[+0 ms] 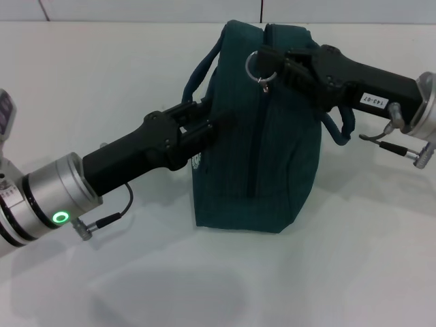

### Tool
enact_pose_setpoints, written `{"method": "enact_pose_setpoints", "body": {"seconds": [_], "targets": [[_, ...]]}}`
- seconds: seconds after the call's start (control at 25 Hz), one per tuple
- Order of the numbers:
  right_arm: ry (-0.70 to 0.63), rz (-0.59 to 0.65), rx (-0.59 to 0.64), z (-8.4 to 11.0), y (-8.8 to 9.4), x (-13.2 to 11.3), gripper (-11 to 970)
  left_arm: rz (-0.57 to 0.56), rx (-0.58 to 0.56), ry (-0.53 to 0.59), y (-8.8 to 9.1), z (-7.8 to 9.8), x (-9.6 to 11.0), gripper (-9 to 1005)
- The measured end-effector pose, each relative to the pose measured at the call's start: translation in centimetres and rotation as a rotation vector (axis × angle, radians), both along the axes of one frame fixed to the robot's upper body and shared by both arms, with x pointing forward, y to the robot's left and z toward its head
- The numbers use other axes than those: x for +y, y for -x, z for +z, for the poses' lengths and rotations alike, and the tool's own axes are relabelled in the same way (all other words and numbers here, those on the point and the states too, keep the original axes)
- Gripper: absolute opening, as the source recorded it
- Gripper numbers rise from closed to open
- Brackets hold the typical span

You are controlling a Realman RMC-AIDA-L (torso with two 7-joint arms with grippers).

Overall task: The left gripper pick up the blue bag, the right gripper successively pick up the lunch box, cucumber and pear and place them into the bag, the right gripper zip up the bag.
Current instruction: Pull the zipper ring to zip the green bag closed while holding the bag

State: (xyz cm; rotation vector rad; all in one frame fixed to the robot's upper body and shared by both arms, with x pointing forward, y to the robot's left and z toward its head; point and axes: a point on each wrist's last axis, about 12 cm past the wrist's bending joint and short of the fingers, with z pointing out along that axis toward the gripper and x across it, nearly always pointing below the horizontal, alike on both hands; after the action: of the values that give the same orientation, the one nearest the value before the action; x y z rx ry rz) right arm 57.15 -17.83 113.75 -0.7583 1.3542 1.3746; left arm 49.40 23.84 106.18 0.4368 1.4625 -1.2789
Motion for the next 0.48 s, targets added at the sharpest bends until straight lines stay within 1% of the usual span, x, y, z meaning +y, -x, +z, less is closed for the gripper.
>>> {"method": "enact_pose_setpoints", "body": {"seconds": [0.28,0.48], "targets": [[-0.002,0.001,-0.002,-0.07,0.09,0.13,69,0.003,-0.001,0.002,-0.13,0.05,-0.05,501],[-0.002,-0.001,-0.001,-0.15,0.13,0.12,70,-0.002,0.002,0.002,-0.19,0.05,-0.21,465]]}}
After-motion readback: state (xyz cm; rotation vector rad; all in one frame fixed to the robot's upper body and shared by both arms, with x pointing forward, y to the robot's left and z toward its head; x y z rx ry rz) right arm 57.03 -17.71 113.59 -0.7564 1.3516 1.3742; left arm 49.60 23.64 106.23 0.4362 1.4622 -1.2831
